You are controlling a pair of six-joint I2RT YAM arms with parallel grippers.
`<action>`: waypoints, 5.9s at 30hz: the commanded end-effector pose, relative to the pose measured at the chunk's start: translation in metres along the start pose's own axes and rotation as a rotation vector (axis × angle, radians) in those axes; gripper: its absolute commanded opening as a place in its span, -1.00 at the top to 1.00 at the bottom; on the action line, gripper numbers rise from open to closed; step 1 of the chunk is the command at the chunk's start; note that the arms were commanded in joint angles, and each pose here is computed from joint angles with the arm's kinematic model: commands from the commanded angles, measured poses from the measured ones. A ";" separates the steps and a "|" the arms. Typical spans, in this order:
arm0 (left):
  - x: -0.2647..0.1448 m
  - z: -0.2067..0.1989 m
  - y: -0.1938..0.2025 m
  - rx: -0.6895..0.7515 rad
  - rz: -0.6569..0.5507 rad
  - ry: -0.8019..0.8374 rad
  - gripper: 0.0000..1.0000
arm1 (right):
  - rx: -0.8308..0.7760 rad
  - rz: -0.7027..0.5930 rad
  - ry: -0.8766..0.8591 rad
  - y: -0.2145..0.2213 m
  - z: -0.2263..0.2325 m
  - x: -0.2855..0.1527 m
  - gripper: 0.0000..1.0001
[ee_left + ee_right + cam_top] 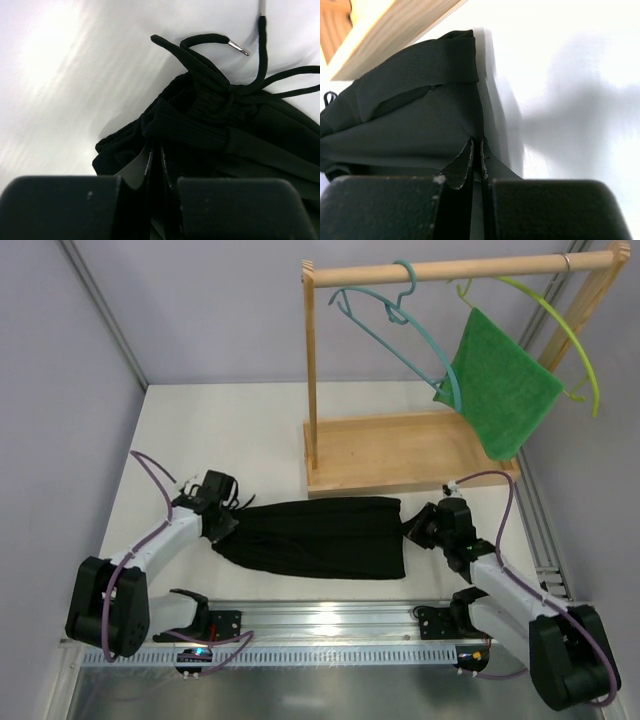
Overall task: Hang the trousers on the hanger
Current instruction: Fold the trousers
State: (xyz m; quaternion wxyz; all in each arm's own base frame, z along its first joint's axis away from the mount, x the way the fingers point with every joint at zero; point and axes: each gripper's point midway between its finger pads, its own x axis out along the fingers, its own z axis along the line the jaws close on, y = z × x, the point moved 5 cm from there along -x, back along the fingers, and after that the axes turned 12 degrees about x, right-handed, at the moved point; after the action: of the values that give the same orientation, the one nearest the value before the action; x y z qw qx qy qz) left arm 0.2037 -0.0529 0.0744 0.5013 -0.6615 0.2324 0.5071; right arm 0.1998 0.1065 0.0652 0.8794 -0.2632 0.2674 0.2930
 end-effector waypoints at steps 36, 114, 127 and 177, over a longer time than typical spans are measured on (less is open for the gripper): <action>-0.162 -0.231 0.107 0.590 -0.058 1.008 0.04 | -0.066 -0.090 0.238 -0.039 0.009 -0.011 0.28; -0.130 -0.265 0.253 0.939 -0.245 0.550 0.99 | -0.010 -0.083 0.100 -0.061 0.005 0.021 0.87; -0.133 -0.250 0.260 0.928 -0.245 0.543 0.99 | -0.051 -0.043 0.102 -0.061 0.003 0.030 0.77; -0.124 -0.239 0.268 0.889 -0.214 0.550 0.99 | 0.010 -0.093 0.135 -0.058 0.003 0.003 0.92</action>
State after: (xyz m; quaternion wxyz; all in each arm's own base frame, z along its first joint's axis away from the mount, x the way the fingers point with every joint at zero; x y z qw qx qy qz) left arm 0.0587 -0.4111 0.0682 0.6986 -0.5352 0.4633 0.1040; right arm 0.2000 0.0872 0.0583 0.8487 -0.2241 0.3665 0.3085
